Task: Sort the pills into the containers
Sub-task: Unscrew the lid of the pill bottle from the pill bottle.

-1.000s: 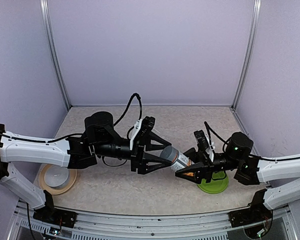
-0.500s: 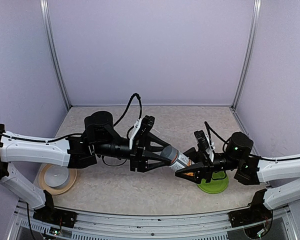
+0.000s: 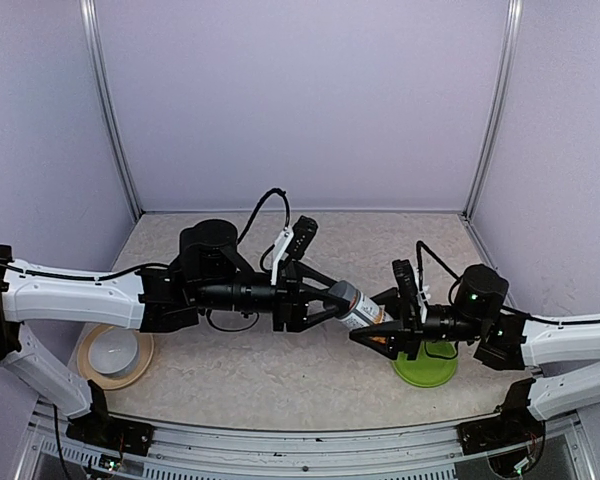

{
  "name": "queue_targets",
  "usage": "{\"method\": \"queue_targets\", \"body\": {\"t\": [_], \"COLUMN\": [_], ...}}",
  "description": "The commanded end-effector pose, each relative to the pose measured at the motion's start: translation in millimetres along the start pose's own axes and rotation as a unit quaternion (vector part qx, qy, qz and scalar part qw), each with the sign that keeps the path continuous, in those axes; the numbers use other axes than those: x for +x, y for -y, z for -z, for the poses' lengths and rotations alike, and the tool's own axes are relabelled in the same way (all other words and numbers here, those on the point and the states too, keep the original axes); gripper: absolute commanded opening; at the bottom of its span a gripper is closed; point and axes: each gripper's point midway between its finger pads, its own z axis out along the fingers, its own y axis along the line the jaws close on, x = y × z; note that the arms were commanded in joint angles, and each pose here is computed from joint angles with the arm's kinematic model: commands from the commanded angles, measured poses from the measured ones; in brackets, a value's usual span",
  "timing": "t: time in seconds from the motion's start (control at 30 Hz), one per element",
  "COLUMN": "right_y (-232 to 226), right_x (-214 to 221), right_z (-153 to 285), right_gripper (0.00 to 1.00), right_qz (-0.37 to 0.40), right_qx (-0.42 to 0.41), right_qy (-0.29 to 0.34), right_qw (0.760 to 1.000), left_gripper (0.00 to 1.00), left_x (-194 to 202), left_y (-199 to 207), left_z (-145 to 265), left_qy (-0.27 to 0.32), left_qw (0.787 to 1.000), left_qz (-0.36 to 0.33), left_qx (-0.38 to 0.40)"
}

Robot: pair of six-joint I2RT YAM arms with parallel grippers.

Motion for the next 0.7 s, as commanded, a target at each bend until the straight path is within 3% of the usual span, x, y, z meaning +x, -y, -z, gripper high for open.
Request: {"method": "queue_targets", "body": {"t": [0.0, 0.53, 0.67], "right_y": [0.9, 10.8, 11.8], "right_x": [-3.6, 1.5, 1.5], "right_z": [5.7, 12.8, 12.0], "right_gripper": [0.01, 0.0, 0.0], "right_qz": [0.047, 0.076, 0.072], "right_qx": [0.02, 0.057, 0.059], "right_qy": [0.018, 0.029, 0.031], "right_qw": [0.999, 0.995, 0.995], "left_gripper": [0.31, 0.3, 0.38], "left_x": [-11.3, -13.9, -11.0], "left_y": [-22.1, -49.4, -43.9], "left_z": [6.5, 21.9, 17.2], "left_qy": [0.014, 0.013, 0.009], "left_qw": [0.996, 0.98, 0.981], "left_qz": [0.051, 0.146, 0.149], "left_qx": [-0.068, -0.134, -0.121]}}
